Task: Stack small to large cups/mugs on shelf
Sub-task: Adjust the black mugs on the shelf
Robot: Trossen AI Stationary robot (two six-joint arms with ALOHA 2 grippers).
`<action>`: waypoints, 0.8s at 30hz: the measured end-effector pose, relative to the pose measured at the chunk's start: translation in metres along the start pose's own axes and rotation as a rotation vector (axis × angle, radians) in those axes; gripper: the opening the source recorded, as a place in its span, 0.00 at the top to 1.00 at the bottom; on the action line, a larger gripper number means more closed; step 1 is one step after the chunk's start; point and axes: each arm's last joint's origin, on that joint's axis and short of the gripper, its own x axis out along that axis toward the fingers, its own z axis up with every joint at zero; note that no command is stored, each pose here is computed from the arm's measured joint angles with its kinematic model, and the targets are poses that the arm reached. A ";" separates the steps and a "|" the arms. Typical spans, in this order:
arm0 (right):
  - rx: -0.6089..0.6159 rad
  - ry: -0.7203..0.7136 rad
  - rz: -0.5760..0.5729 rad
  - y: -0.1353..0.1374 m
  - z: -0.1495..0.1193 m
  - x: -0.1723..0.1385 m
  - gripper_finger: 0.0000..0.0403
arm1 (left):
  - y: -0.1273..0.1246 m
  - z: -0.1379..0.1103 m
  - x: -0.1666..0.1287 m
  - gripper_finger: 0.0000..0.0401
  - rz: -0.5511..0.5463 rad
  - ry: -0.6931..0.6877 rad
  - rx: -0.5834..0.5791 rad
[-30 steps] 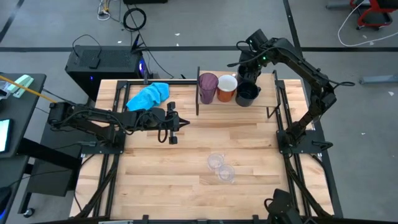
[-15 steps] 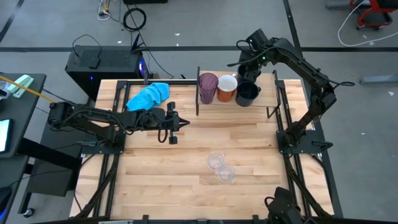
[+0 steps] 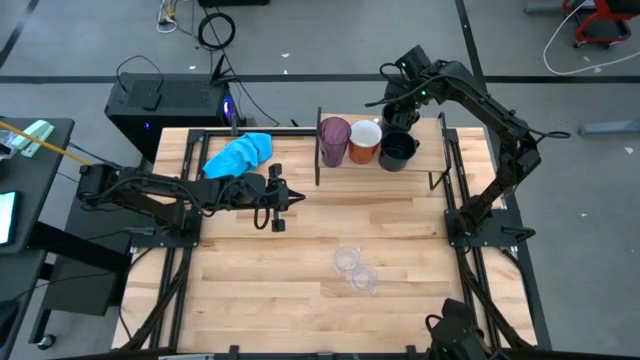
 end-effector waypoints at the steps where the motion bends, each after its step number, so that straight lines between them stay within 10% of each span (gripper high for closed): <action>1: -0.002 0.000 0.001 0.000 0.000 0.000 0.73 | 0.000 0.000 0.000 0.93 0.000 0.000 0.000; 24: -0.069 0.009 0.130 0.013 -0.005 0.005 0.73 | 0.000 0.000 0.000 0.94 0.000 0.001 0.008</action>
